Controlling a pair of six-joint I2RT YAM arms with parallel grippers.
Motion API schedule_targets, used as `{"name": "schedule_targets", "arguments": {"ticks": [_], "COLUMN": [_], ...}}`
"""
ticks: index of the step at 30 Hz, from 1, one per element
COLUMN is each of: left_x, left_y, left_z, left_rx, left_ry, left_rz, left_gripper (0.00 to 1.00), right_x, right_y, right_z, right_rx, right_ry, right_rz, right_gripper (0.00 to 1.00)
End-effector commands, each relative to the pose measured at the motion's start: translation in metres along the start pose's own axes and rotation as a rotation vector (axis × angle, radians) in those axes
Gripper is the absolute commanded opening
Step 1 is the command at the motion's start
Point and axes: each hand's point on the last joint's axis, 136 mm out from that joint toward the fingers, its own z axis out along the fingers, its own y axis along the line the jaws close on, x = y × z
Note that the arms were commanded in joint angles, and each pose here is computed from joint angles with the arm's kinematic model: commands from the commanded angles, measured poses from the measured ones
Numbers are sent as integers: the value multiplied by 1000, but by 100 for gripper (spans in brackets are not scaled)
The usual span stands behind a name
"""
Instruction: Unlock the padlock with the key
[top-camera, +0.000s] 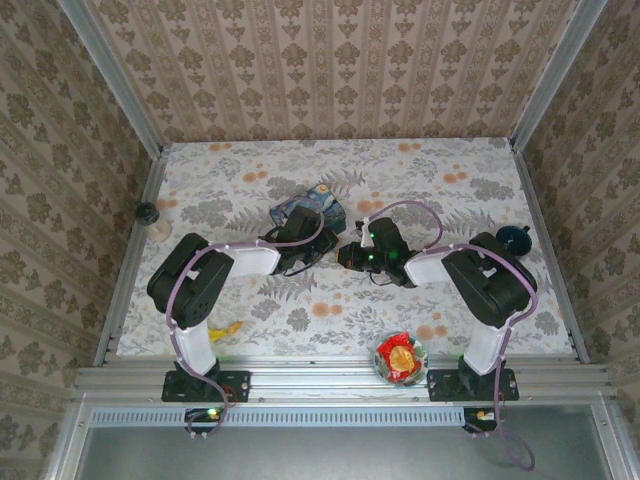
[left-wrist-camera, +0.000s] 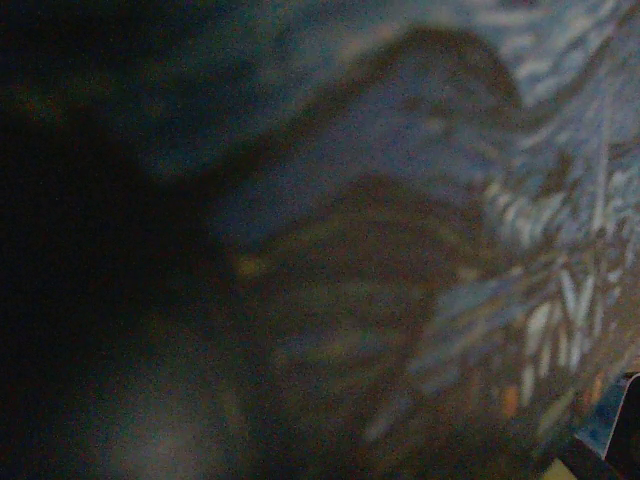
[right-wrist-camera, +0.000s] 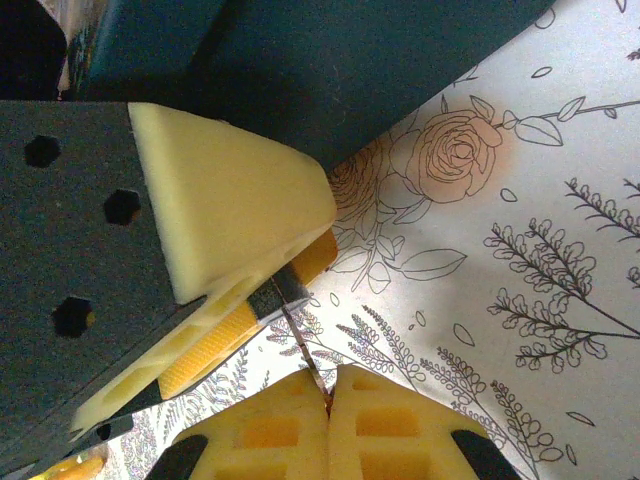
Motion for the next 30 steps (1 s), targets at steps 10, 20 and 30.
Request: {"name": "schedule_targets", "arguments": {"ticks": [10, 20, 30], "left_x": [41, 38, 39], "left_y": [2, -1, -4], "left_z": [-6, -9, -10], "left_rx": [2, 5, 16], "left_ry": [170, 155, 162], "left_rz": [-19, -4, 8], "left_gripper": [8, 8, 8], "right_x": [-55, -51, -62], "right_y": [30, 16, 29], "right_z": [-2, -5, -3], "right_rx": [-83, 4, -45], "right_ry": [-169, -152, -145], "right_rz": [-41, -60, -62], "right_gripper": [0, 0, 0]}}
